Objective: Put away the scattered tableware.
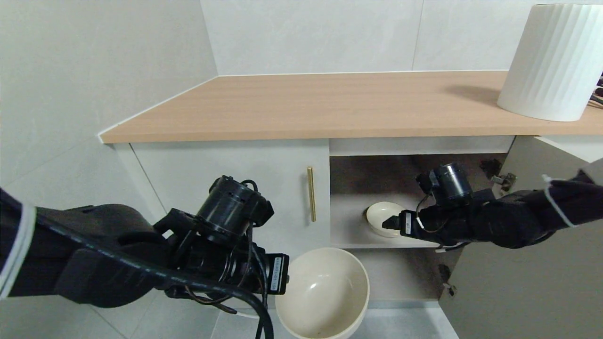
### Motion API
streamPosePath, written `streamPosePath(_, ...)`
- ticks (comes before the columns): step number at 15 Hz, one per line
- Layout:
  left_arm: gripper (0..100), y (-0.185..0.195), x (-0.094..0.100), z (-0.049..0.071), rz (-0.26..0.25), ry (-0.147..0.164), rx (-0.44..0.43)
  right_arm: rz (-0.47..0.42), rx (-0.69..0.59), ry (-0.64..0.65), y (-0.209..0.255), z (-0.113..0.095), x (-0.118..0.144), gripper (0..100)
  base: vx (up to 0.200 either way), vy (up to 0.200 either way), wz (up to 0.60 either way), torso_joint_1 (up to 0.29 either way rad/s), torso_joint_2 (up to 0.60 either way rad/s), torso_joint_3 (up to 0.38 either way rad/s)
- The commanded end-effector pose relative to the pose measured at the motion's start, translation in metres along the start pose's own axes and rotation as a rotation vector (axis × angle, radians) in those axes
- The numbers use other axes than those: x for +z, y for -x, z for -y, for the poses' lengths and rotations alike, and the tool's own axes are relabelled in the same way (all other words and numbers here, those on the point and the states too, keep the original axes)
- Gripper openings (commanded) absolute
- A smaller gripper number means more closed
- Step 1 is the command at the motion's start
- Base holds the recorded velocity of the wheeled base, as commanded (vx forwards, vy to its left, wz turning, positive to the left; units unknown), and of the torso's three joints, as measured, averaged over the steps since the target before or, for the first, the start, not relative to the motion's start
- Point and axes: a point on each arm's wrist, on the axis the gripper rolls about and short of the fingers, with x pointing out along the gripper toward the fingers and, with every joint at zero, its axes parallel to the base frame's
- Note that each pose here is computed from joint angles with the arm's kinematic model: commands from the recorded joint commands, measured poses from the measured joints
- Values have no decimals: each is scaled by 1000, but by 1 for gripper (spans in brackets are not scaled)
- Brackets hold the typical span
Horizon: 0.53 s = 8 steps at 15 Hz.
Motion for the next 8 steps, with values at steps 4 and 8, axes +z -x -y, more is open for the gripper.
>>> streamPosePath(4, 0, -33, -6, 1, -49, -16, 106, -142, 347, 199, 135, -51, -29, 100, 0, 0, 0, 0, 0, 0)
streamPosePath(8, 0, -31, -12, 11, -24, -53, 140, -283, 304, 314, 120, -69, -61, 100, 0, 0, 0, 0, 0, 0)
